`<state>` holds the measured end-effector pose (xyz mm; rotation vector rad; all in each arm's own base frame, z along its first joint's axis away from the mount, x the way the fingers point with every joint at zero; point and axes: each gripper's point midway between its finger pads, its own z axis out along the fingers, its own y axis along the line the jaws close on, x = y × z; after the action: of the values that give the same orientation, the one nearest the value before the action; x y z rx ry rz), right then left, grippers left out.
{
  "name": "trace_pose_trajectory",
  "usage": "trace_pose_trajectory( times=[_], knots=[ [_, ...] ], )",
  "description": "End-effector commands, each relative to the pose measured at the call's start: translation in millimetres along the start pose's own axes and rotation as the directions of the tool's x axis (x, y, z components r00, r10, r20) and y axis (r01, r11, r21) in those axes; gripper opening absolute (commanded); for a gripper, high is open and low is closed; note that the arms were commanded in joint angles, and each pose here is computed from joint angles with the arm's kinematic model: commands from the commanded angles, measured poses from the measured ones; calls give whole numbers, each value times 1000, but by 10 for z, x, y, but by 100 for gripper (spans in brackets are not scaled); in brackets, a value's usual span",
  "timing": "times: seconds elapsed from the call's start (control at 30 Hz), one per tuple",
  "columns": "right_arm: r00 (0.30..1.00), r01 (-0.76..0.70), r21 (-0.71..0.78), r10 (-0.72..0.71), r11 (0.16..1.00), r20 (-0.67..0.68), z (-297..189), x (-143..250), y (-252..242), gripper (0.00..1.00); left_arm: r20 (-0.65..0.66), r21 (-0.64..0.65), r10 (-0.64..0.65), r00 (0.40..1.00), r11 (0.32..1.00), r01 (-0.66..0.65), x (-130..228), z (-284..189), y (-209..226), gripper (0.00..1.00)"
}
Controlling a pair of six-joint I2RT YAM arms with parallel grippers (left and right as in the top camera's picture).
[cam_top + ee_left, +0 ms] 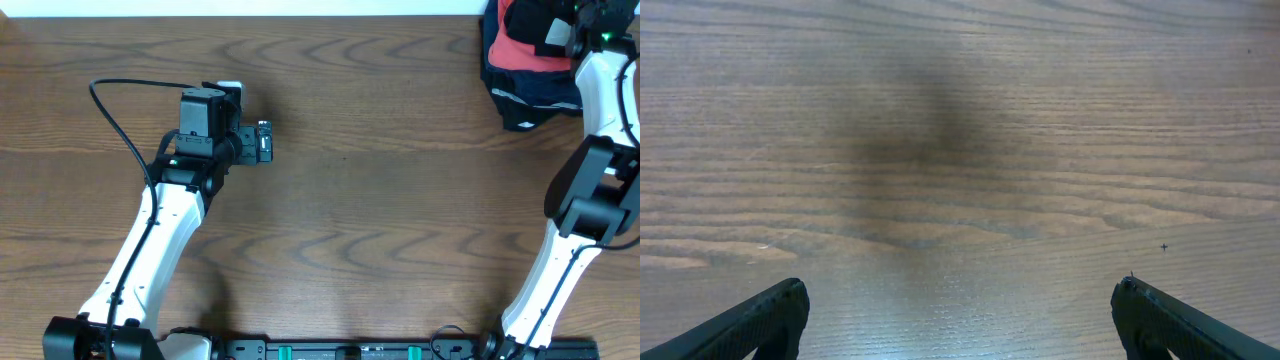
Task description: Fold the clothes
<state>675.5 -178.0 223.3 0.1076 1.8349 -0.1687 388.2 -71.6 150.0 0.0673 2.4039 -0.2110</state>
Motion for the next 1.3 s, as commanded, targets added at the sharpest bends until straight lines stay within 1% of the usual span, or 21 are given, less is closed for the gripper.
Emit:
trace_pose_trajectory(
  times=[0.0,0.13,0.23,0.33,0.43,0.5,0.67,0.73,0.83,0.93,1.07,1.13,1.27],
  knots=[
    [997,1,-8,-2,1000,-83,236,549,-22,99,12,-6,-11,1000,1000,11,-63,-2,14,98],
    [977,-66,-10,62,998,-205,393,1221,-5,99,11,-6,-11,1000,1000,11,-61,-2,15,98],
    [954,-84,-28,72,996,-292,449,1675,61,99,12,-6,-11,1000,1000,11,-62,-2,15,98],
    [935,-91,-29,75,995,-347,429,1867,86,99,11,-6,-11,1000,1000,11,-61,-2,15,98],
    [941,-74,-42,55,996,-335,382,1692,87,99,11,-6,-11,1000,1000,11,-60,-2,15,98],
    [951,-66,-45,49,997,-307,328,1427,75,99,12,-6,-11,1000,1000,11,-62,-2,15,98],
    [984,-44,-58,34,997,-173,94,506,52,99,10,-6,-11,1000,1000,11,-58,-2,15,98],
    [992,-36,-59,29,998,-124,-12,203,41,99,7,-6,-12,1000,1000,12,-51,-2,16,98],
    [997,-27,-55,23,998,-75,-137,-89,27,99,6,-6,-11,1000,1000,11,-48,-2,16,98],
    [997,-28,-56,23,998,-79,-137,-78,29,99,7,-6,-11,1000,1000,11,-51,-2,16,98],
    [990,-38,-58,29,998,-138,-20,233,43,99,4,-7,-11,1000,1000,11,-44,-2,17,98],
    [984,-44,-57,34,997,-176,74,474,46,99,3,-7,-12,1000,1000,12,-42,-2,17,98],
    [959,-60,-47,45,997,-280,264,1123,46,99,3,-7,-12,1000,1000,12,-40,-2,17,98]
  ],
)
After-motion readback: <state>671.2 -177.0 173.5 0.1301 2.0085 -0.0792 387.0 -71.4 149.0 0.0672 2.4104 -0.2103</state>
